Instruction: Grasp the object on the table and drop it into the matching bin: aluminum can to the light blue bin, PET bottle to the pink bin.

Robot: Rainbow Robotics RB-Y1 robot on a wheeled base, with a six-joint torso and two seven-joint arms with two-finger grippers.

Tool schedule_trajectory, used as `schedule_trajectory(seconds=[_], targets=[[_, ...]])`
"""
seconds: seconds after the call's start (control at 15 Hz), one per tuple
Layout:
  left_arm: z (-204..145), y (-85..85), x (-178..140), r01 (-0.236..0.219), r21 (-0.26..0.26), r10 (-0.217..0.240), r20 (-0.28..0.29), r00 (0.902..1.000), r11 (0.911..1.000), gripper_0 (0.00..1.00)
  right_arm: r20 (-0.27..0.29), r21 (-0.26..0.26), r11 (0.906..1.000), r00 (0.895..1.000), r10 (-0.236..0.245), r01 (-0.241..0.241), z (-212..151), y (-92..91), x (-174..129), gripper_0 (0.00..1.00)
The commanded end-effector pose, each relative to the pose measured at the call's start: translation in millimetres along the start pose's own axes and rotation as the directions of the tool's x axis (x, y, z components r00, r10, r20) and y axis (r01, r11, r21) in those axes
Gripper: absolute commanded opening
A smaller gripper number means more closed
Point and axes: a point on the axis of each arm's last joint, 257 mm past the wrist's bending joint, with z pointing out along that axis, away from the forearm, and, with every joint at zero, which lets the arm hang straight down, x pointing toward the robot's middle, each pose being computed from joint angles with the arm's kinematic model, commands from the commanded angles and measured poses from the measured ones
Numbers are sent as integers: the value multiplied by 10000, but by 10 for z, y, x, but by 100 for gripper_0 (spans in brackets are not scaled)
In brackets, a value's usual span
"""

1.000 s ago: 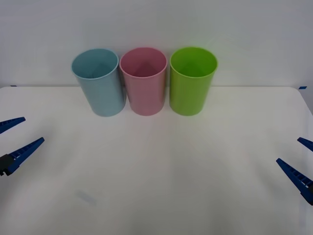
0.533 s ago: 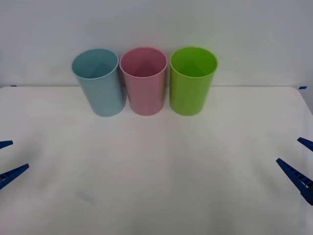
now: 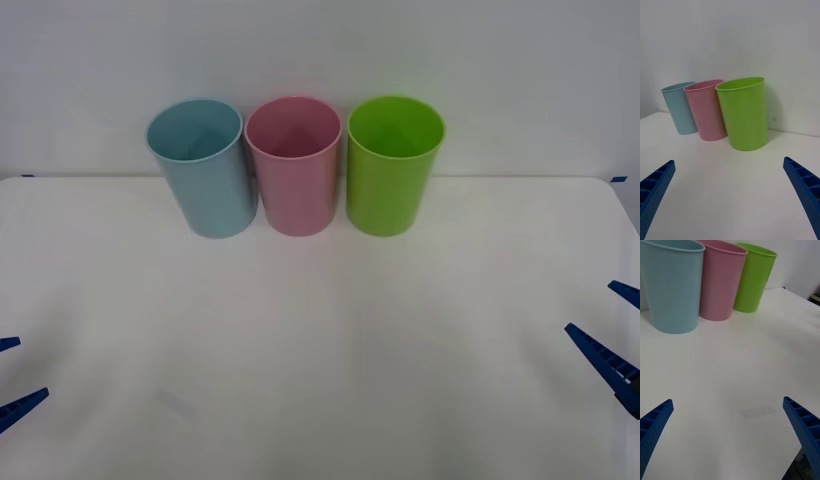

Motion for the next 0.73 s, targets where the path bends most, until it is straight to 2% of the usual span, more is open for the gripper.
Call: schedule_trajectory(seconds=[0.07,0.4,0.73], targets=[[-28,-24,25,47,-24,-46,39,10000,10000,100,0,0,10000,10000,0,0,0,0,0,100],[-27,-102,22,300,117,-303,318,9990,9995,100,0,0,10000,10000,0,0,0,0,0,100],[-17,-114,28,329,154,-333,321,9989,9993,100,0,0,10000,10000,0,0,0,0,0,100]])
